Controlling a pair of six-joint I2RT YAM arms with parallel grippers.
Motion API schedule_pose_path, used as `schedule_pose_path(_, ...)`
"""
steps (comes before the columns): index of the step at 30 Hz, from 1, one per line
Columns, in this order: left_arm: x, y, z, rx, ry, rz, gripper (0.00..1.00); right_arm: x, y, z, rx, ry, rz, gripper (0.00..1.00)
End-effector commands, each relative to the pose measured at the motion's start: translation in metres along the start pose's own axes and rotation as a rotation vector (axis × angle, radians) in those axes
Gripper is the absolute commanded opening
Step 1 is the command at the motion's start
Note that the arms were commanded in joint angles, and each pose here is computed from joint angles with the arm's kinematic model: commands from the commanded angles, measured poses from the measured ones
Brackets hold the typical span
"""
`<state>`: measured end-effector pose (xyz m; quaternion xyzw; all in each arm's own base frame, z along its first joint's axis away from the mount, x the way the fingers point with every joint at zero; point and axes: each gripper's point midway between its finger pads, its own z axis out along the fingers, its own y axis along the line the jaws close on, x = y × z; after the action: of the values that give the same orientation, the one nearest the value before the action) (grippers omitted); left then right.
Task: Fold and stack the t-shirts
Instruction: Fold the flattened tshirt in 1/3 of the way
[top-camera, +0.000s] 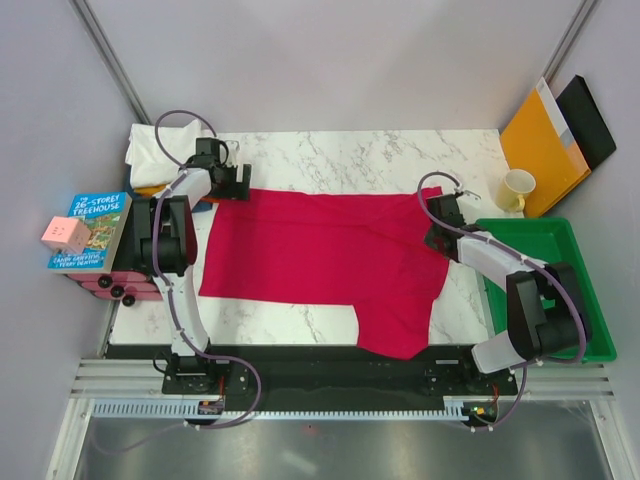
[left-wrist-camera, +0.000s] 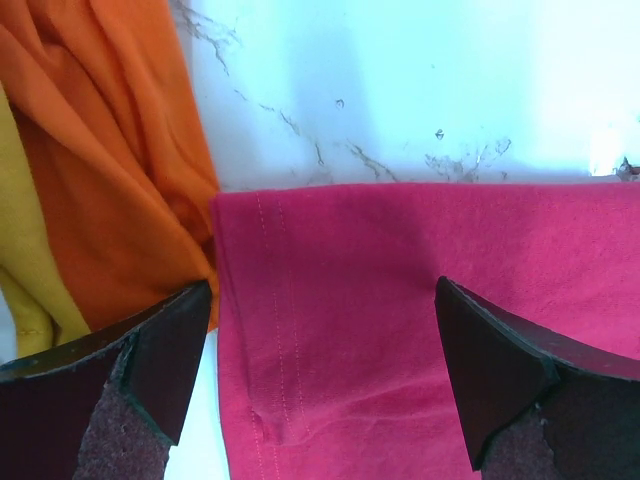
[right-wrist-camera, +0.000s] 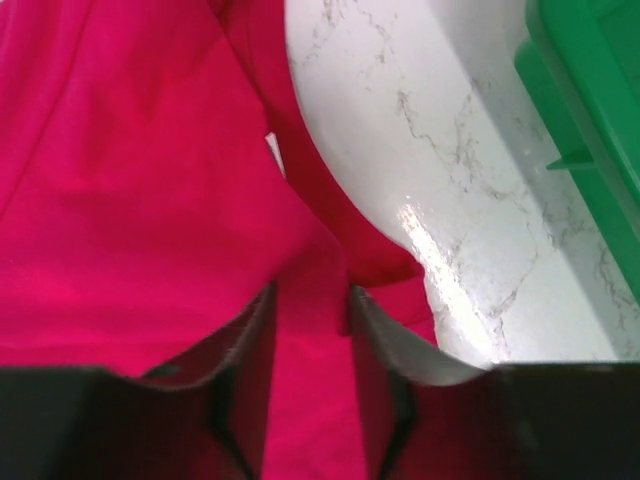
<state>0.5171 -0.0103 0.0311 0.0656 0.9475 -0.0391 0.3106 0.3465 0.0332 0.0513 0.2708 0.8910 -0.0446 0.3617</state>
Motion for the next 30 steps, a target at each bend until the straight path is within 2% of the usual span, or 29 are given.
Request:
schedule_pose_path(1,-0.008,-0.002,-0.004,0.003,-0.007,-0.032,0.99,-0.034,0.027,-0.010,-0.059,-0.084,0.005,0.50)
schedule_pose_path(6,-0.027,-0.006,-0.022,0.016,-0.071,-0.032,1.00,-0.062,0.053,-0.031,-0.126,-0.139,-0.028,0.69)
schedule_pose_path(8,-0.035,-0.009,-0.031,0.029,-0.098,-0.047,0.99,-0.061,0.063,-0.037,-0.151,-0.129,-0.070,0.70)
schedule_pose_path(11,-0.041,-0.018,-0.042,0.070,-0.119,-0.067,1.00,-0.051,0.082,-0.042,-0.201,-0.090,-0.117,0.67)
schedule_pose_path(14,-0.035,-0.045,-0.042,0.126,-0.106,-0.045,0.99,-0.024,0.096,-0.039,-0.233,-0.034,-0.179,0.58)
schedule_pose_path(15,-0.028,-0.051,-0.040,0.143,-0.089,-0.039,0.98,-0.012,0.100,-0.039,-0.238,-0.013,-0.211,0.53)
schedule_pose_path(20,0.001,-0.078,-0.032,0.213,-0.017,-0.007,0.96,0.028,0.100,-0.028,-0.220,0.046,-0.275,0.48)
schedule_pose_path(30,0.024,-0.085,-0.013,0.214,0.053,0.000,0.95,0.039,0.100,-0.019,-0.198,0.057,-0.286,0.39)
